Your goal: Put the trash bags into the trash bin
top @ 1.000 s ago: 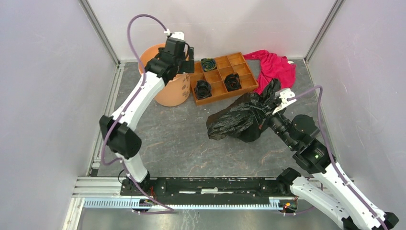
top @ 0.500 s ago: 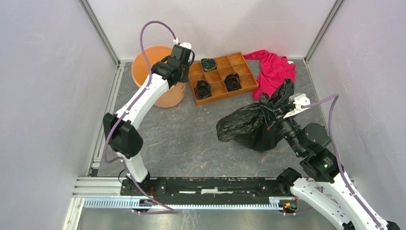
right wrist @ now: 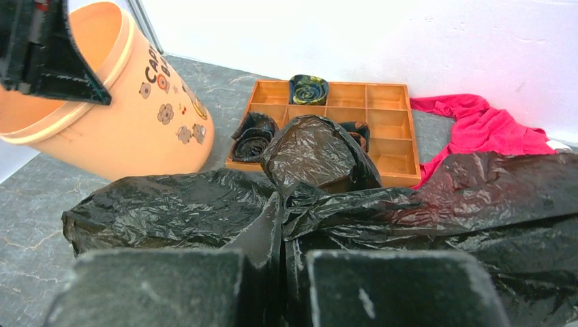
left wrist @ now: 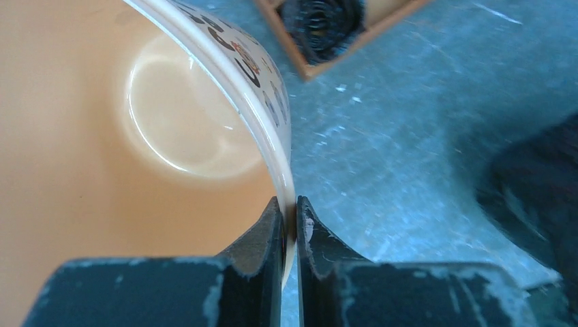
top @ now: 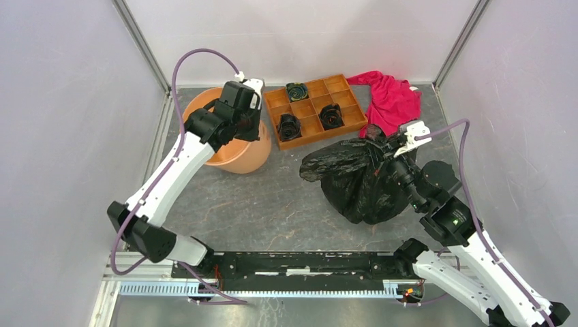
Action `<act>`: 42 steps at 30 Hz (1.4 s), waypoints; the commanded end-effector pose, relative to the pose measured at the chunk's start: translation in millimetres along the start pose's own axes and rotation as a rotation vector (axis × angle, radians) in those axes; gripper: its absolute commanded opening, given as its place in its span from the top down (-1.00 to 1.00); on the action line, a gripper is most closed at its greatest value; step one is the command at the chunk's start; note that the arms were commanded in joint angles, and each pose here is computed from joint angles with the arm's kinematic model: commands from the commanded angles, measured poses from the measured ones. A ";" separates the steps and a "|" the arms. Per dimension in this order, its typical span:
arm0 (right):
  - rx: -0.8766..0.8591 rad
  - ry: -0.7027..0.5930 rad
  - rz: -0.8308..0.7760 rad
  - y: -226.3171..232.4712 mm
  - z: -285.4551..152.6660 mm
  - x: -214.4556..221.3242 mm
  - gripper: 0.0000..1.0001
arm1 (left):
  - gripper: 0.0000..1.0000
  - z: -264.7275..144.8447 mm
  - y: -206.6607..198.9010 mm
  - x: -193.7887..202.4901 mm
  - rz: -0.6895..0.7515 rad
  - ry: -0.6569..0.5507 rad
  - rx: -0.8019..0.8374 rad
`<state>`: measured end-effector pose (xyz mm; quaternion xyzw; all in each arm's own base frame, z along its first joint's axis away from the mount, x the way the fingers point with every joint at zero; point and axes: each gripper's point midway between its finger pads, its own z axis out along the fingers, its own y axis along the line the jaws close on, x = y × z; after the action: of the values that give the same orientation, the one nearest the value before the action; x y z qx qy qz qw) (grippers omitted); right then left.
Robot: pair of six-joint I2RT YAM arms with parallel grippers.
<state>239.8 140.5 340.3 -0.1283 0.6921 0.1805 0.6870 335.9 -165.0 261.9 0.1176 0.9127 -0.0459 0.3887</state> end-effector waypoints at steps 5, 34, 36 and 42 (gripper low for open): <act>0.079 -0.153 0.005 -13.1 -5.2 -63.8 0.99 | 0.96 -45.6 -102.9 3.6 0.057 -0.034 0.355; 0.243 -0.298 -0.040 -49.5 -61.8 -157.2 0.96 | 0.52 -89.6 -232.6 41.3 0.269 0.025 0.727; 0.227 -0.304 -0.041 -46.6 -62.3 -161.8 0.96 | 0.33 -85.6 -230.5 40.0 0.270 0.020 0.703; 0.157 -0.300 -0.106 -32.1 -52.3 -181.6 0.96 | -0.53 -106.9 -230.3 19.5 0.254 -0.069 0.742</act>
<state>210.4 65.6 493.5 -0.0458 0.6042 0.1037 0.7887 194.6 -363.4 265.6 0.3641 0.8374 -0.2814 0.2952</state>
